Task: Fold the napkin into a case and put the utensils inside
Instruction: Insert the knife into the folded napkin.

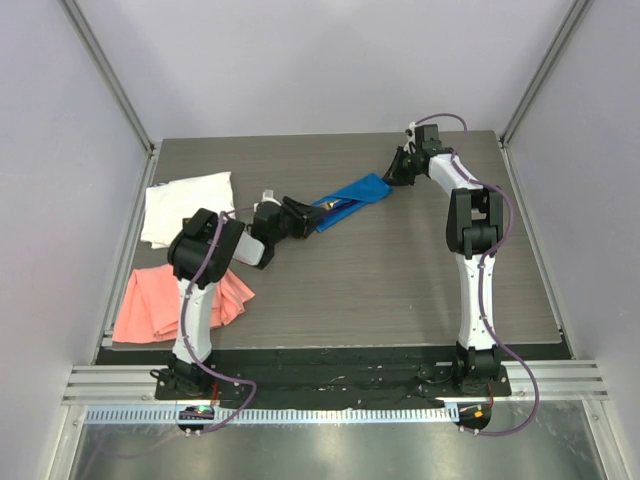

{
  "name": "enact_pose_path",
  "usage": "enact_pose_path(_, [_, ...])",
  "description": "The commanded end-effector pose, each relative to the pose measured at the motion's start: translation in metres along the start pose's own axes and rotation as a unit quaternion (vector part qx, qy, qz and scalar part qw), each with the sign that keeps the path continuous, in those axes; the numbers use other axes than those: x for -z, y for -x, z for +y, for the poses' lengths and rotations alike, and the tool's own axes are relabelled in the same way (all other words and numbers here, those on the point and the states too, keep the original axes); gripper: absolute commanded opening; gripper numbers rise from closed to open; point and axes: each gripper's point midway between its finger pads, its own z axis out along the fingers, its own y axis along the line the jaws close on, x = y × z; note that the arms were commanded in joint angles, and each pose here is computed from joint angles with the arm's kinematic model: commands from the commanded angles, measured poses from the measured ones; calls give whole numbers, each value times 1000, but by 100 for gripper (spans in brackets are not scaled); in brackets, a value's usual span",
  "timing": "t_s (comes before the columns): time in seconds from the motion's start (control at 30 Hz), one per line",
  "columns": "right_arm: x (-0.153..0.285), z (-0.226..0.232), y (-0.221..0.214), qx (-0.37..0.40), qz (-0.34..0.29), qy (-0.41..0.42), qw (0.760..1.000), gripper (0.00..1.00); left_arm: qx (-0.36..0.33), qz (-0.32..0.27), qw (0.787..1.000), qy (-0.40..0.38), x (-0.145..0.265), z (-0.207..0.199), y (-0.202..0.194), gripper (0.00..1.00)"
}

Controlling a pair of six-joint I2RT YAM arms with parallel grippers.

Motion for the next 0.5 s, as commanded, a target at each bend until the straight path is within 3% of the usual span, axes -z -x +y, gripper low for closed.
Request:
enact_pose_path(0.0, [-6, 5, -6, -1, 7, 11, 1000, 1, -18, 25, 999, 34, 5, -11, -3, 45])
enact_pose_path(0.47, [-5, 5, -5, -2, 5, 12, 1000, 1, -48, 69, 987, 138, -6, -10, -1, 43])
